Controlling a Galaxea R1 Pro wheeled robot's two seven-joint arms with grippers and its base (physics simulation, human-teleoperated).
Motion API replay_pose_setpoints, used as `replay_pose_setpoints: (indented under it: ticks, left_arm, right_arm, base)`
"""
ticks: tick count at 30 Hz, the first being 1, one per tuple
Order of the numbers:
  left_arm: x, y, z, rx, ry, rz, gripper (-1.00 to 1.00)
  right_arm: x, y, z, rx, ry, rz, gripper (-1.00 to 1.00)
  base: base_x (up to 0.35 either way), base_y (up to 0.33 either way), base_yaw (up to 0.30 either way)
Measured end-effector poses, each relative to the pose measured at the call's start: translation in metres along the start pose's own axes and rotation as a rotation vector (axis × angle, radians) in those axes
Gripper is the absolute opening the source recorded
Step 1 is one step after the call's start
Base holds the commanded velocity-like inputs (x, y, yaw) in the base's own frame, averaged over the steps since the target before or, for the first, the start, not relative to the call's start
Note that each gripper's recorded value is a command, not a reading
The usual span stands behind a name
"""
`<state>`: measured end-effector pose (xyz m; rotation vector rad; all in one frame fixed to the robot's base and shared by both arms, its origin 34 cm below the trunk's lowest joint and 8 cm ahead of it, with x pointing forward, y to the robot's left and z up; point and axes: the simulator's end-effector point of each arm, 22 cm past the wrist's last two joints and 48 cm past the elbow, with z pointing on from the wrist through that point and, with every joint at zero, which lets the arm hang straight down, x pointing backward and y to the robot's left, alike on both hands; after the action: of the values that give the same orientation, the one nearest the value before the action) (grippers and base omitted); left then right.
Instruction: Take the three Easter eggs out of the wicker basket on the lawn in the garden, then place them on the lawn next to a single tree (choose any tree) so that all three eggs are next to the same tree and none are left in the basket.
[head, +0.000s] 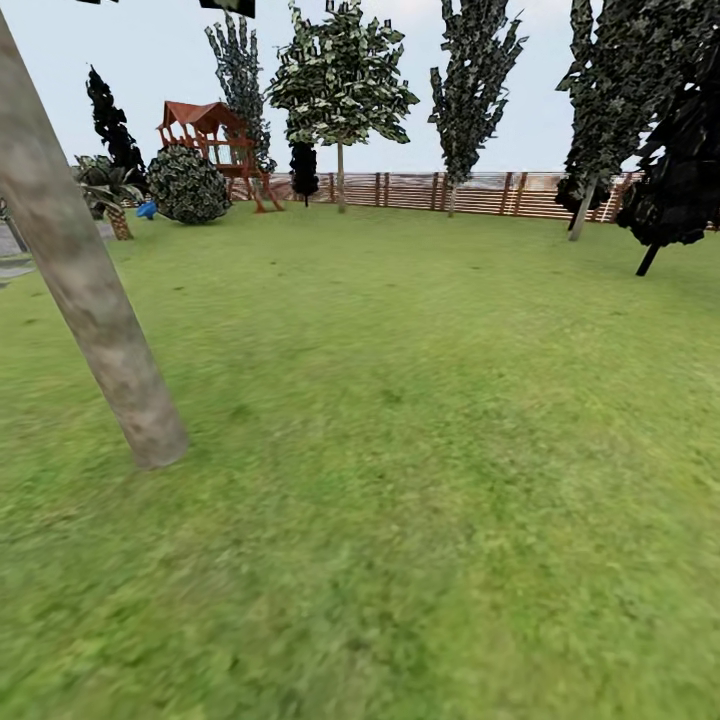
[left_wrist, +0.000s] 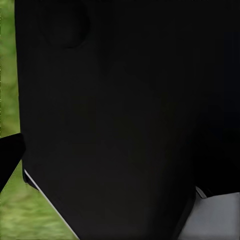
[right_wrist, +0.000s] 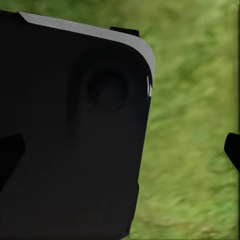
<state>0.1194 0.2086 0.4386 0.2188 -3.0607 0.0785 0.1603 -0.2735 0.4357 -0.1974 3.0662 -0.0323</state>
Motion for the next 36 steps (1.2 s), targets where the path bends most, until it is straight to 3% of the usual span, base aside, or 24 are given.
replay_pose_setpoints:
  ticks: [36]
  left_arm:
    - [0.0002, -0.0011, 0.0000, 0.001, 0.000, 0.000, 1.00]
  right_arm:
    - [-0.0002, 0.0002, 0.0000, 0.000, 0.000, 0.000, 1.00]
  base:
    - [0.339, 0.000, 0.000]
